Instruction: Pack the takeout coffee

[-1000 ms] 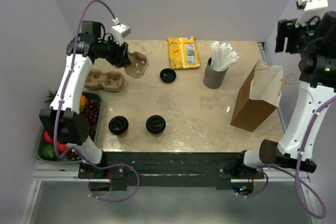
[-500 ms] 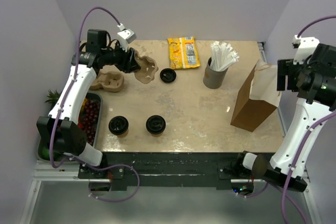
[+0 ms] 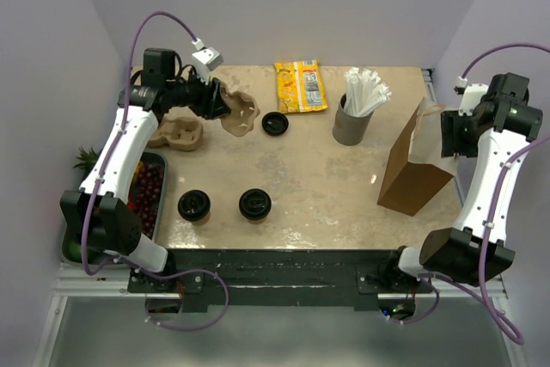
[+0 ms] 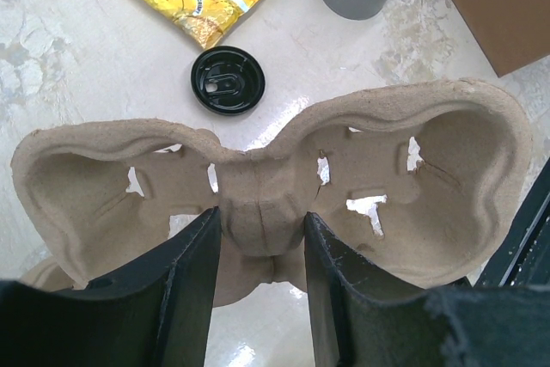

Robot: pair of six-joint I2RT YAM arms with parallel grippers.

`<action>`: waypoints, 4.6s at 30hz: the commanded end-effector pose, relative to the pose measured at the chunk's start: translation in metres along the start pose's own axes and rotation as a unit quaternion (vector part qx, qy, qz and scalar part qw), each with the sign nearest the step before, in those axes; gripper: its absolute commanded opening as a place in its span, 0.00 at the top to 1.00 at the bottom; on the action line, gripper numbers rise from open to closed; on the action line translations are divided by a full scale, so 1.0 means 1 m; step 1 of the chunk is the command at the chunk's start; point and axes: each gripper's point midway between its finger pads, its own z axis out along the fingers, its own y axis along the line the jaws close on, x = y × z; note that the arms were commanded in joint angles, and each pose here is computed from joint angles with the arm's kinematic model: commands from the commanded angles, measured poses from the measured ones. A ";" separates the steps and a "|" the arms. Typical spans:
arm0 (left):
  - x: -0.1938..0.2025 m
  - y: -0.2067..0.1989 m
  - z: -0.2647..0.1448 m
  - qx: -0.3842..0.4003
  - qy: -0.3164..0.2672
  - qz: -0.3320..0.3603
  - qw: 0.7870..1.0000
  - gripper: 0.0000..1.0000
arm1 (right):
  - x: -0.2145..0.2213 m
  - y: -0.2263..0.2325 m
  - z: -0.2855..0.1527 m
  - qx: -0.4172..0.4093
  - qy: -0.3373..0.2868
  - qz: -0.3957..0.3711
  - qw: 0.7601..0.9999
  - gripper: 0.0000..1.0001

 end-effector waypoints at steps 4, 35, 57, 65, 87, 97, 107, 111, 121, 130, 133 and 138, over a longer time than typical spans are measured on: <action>-0.026 -0.003 0.000 -0.002 -0.023 0.014 1.000 1.00 | -0.012 -0.005 0.004 0.009 -0.029 -0.002 1.000 0.51; -0.191 -0.112 -0.081 0.062 -0.292 0.160 0.941 1.00 | -0.037 0.153 -0.088 -0.265 -0.330 -0.310 0.851 1.00; -0.155 -0.211 -0.050 0.156 -0.317 0.149 0.924 1.00 | -0.055 0.261 -0.043 -0.273 -0.288 -0.332 0.856 1.00; -0.120 -0.269 -0.046 0.228 -0.291 0.193 0.909 1.00 | -0.041 0.277 -0.041 -0.322 -0.257 -0.295 0.862 1.00; -0.123 -0.260 0.004 0.175 -0.296 0.233 0.910 1.00 | -0.108 0.281 -0.082 -0.305 -0.333 -0.274 0.849 1.00; -0.140 -0.286 -0.004 0.211 -0.312 0.132 0.917 1.00 | -0.118 0.261 -0.076 -0.248 -0.337 -0.245 0.875 1.00; -0.111 -0.266 0.018 0.170 -0.264 0.107 0.943 1.00 | -0.103 0.246 -0.064 -0.218 -0.314 -0.239 0.892 1.00; -0.137 -0.297 -0.020 0.243 -0.308 0.124 0.911 1.00 | -0.094 0.246 -0.054 -0.217 -0.299 -0.239 0.898 1.00; -0.144 -0.314 -0.040 0.288 -0.327 0.124 0.892 1.00 | -0.098 0.242 -0.048 -0.200 -0.299 -0.227 0.905 1.00; -0.139 -0.295 -0.004 0.242 -0.345 0.128 0.898 1.00 | -0.091 0.248 -0.048 -0.235 -0.290 -0.214 0.903 1.00; -0.131 -0.293 0.015 0.244 -0.334 0.135 0.900 1.00 | -0.094 0.249 -0.052 -0.241 -0.294 -0.212 0.900 1.00; -0.123 -0.286 0.038 0.228 -0.321 0.146 0.908 1.00 | -0.095 0.247 -0.053 -0.242 -0.296 -0.206 0.901 1.00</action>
